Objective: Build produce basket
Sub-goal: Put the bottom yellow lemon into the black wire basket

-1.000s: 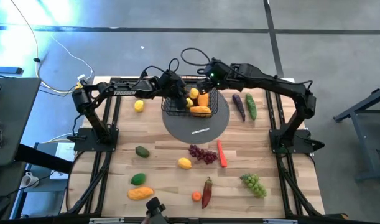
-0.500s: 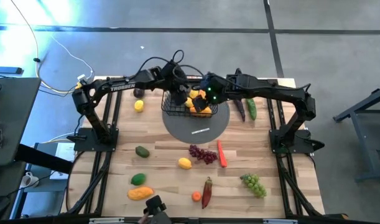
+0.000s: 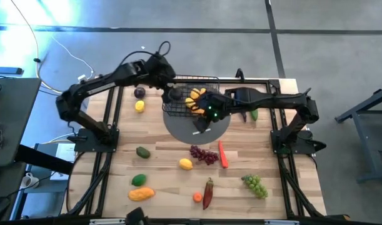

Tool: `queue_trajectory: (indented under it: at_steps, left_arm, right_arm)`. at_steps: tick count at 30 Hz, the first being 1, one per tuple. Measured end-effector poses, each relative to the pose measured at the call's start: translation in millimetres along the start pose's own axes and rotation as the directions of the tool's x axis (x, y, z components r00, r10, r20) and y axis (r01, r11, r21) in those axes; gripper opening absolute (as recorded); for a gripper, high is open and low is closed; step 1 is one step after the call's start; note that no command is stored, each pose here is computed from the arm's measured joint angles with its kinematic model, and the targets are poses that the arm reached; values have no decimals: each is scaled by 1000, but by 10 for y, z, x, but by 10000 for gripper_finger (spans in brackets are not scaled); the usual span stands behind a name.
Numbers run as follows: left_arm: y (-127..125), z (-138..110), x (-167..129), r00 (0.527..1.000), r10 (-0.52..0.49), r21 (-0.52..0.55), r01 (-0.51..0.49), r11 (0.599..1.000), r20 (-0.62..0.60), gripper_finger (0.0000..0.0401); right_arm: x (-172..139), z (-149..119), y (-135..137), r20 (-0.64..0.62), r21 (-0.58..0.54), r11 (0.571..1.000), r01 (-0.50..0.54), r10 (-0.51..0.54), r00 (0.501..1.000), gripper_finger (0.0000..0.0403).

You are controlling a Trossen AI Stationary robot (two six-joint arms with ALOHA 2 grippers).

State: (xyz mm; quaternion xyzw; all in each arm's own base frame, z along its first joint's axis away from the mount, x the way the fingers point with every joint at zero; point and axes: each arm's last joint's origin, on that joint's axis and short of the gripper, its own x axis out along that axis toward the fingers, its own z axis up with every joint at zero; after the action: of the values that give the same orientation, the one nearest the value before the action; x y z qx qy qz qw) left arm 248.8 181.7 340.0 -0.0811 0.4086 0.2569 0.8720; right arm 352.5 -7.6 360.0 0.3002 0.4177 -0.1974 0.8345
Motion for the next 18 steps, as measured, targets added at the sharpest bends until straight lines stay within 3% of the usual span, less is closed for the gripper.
queue_trajectory:
  at_steps: [11,18]
  left_arm:
    - [-216,-184,-607,999,-50,-58,49,997,-5,262]
    - [-357,-338,-880,995,-91,-88,87,992,-42,262]
  right_arm:
    - [126,-314,183,-68,-39,999,-10,7,998,248]
    - [135,-438,376,5,-88,995,-36,37,999,248]
